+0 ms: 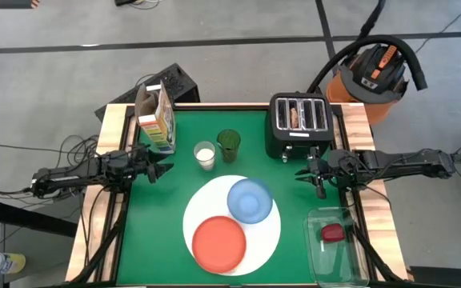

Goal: Arrange a breakfast setting
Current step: Pour the cereal from the cereal box on the blue bowl

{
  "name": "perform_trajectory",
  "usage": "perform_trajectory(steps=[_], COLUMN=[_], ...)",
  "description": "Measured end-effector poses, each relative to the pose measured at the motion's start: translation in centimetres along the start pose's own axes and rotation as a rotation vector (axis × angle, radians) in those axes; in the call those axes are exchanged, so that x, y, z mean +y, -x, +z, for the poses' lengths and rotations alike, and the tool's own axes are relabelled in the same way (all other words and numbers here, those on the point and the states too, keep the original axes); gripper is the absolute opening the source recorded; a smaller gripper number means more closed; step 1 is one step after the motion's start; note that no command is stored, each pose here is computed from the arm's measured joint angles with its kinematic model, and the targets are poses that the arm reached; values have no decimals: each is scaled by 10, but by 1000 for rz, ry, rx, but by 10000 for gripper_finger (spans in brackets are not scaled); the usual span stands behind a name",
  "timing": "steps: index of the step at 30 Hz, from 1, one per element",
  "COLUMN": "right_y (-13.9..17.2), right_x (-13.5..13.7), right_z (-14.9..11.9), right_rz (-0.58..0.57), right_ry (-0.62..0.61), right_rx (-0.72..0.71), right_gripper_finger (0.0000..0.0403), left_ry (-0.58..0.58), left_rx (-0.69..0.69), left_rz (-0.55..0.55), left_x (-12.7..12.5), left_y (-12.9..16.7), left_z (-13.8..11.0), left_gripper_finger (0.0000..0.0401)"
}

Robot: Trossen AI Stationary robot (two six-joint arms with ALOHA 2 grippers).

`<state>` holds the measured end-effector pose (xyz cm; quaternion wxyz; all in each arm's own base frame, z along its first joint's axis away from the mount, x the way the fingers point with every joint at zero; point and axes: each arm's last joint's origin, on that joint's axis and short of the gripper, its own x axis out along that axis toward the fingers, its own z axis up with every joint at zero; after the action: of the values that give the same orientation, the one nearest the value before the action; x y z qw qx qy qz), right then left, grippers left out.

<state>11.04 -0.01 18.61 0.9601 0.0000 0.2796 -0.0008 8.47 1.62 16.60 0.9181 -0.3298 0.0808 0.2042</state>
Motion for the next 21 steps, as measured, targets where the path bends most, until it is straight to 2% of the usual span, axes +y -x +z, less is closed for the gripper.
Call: perform_trajectory(steps=[2, 5, 12, 19, 21], right_y=[0, 0, 0, 0, 0], right_x=[0, 0, 0, 0, 0], right_z=[0, 0, 0, 0, 0], right_rz=[0, 0, 0, 0, 0], right_ry=[0, 0, 0, 0, 0], right_rx=[0, 0, 0, 0, -1], right_gripper_finger=[102, 102, 102, 102, 102], left_ry=[23, 59, 47, -18, -30], left_rx=[10, 24, -16, 10, 36], left_rz=[-8, -23, -29, 32, 78], left_x=[0, -4, -20, -40, -46], left_y=[0, 4, 29, 48, 50], left_z=[0, 4, 33, 64, 73], left_gripper_finger=[394, 391, 399, 400, 400])
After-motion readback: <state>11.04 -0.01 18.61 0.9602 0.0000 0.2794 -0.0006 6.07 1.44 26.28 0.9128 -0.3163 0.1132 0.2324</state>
